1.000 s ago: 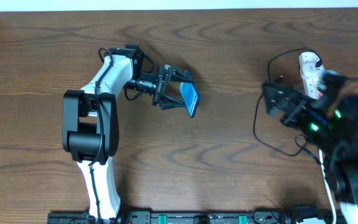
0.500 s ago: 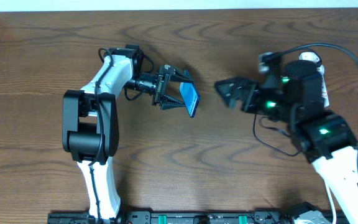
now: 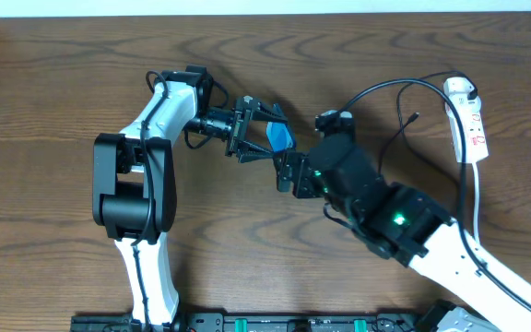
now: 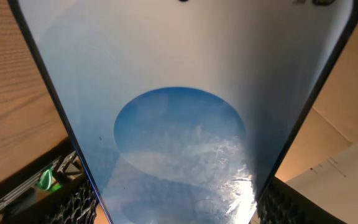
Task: Plug charger to phone and switch on socket
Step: 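Grasp the phone's lower end with the right gripper beside the left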
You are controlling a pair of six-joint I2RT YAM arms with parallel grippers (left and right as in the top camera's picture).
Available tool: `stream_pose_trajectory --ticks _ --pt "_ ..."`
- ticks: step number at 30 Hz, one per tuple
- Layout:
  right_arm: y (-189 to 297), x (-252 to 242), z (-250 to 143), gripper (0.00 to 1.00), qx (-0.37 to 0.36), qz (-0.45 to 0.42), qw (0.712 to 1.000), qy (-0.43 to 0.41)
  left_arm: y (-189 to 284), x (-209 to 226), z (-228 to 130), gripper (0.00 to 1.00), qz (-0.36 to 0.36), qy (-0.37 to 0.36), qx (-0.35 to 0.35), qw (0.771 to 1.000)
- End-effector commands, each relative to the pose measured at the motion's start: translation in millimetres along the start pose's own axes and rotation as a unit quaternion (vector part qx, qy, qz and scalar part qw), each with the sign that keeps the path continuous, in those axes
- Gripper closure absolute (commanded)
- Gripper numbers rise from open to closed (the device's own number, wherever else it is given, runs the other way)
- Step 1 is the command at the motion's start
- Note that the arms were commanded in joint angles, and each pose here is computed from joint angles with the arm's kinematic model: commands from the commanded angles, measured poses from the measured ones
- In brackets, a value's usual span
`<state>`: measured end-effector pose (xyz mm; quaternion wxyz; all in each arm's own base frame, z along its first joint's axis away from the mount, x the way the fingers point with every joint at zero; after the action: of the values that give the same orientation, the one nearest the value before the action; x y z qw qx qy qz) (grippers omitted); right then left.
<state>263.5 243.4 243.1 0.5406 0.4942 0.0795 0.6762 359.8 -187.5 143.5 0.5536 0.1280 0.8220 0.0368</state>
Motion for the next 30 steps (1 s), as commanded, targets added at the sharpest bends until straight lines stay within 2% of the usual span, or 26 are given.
stream_pose_trajectory --ticks 1,8,30 --pt "-15.3 -1.5 5.6 0.08 -0.043 -0.034 0.998 -0.007 3.2 -17.8 -9.1 0.26 -0.019 -0.023 0.0 1.0" --pt "-41.4 -4.8 -6.6 0.09 -0.024 -0.049 0.998 0.0 3.2 -17.8 -9.1 0.26 -0.019 -0.023 0.0 1.0" --pt "-51.9 -4.5 -10.8 0.14 -0.015 -0.049 0.999 -0.001 3.2 -17.8 -9.1 0.25 -0.019 -0.023 0.0 1.0"
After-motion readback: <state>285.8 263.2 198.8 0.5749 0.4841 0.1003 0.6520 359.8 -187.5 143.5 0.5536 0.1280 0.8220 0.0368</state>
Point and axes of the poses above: each gripper's point midway between its finger pads, its own y axis back along the fingers, its own x axis along the line the jaws close on, z = x × y, the point moved 3 cm from there along y, back along the fingers, and after that the axes turned 15 degrees about -y, right-handed, at the moved point
